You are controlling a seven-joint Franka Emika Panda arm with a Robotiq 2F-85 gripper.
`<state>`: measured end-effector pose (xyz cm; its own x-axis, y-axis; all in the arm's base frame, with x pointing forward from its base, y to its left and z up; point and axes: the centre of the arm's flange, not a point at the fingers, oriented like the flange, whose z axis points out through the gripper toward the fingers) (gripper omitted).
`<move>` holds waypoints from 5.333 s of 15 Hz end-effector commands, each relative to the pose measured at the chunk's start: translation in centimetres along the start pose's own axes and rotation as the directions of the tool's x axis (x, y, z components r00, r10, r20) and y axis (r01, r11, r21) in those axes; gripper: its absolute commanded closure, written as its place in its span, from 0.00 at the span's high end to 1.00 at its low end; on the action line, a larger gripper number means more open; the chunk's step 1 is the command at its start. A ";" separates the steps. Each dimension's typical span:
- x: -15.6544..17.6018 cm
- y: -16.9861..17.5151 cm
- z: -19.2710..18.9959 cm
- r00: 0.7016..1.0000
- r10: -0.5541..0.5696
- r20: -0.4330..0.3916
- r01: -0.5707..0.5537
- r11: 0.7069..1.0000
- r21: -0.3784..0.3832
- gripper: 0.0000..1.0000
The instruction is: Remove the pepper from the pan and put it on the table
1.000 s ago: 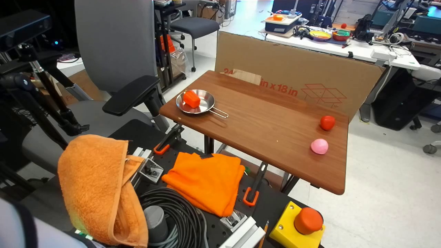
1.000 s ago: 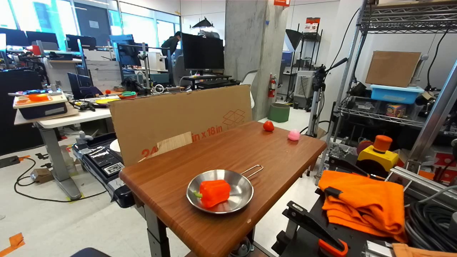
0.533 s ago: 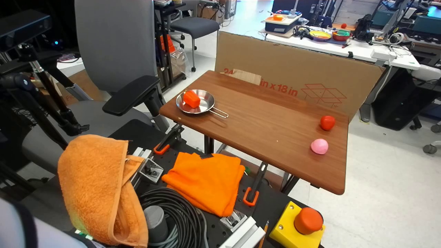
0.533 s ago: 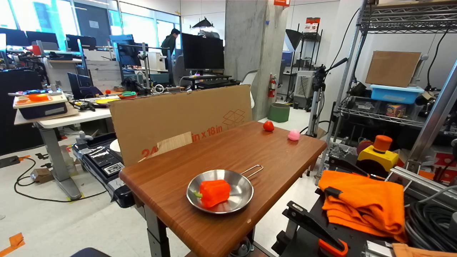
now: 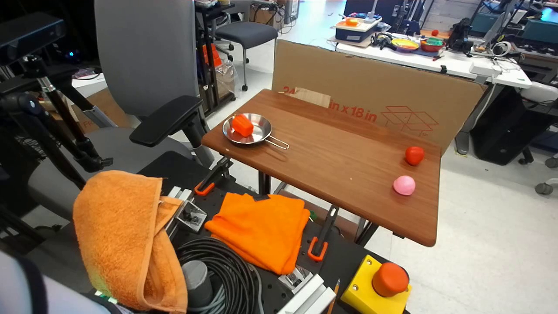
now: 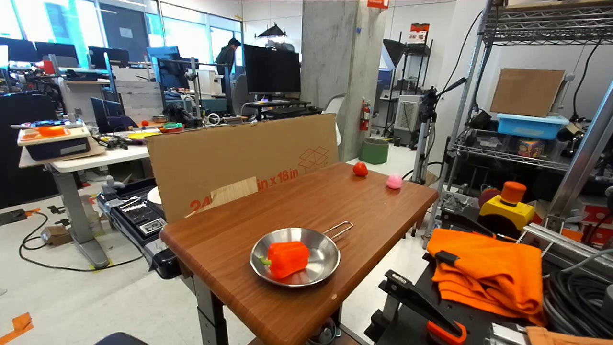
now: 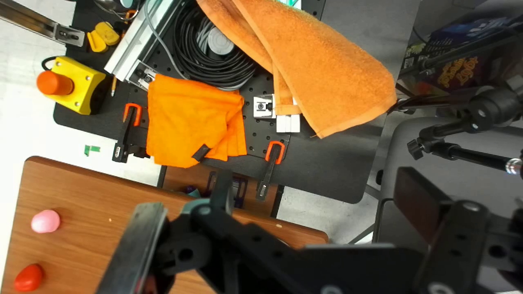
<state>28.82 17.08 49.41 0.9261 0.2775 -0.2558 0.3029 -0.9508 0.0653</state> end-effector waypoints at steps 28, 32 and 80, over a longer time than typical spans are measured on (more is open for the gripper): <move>-0.8 1.5 -1.2 0.996 0.074 -0.039 -0.073 0.997 0.027 1.00; -1.0 1.8 -1.0 0.994 0.110 -0.014 -0.109 0.994 0.029 1.00; 8.1 12.9 11.0 0.970 -0.178 0.164 0.149 0.973 0.176 1.00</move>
<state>36.83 6.03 38.33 0.8292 0.4374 -0.3482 0.4300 -0.8970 -0.1026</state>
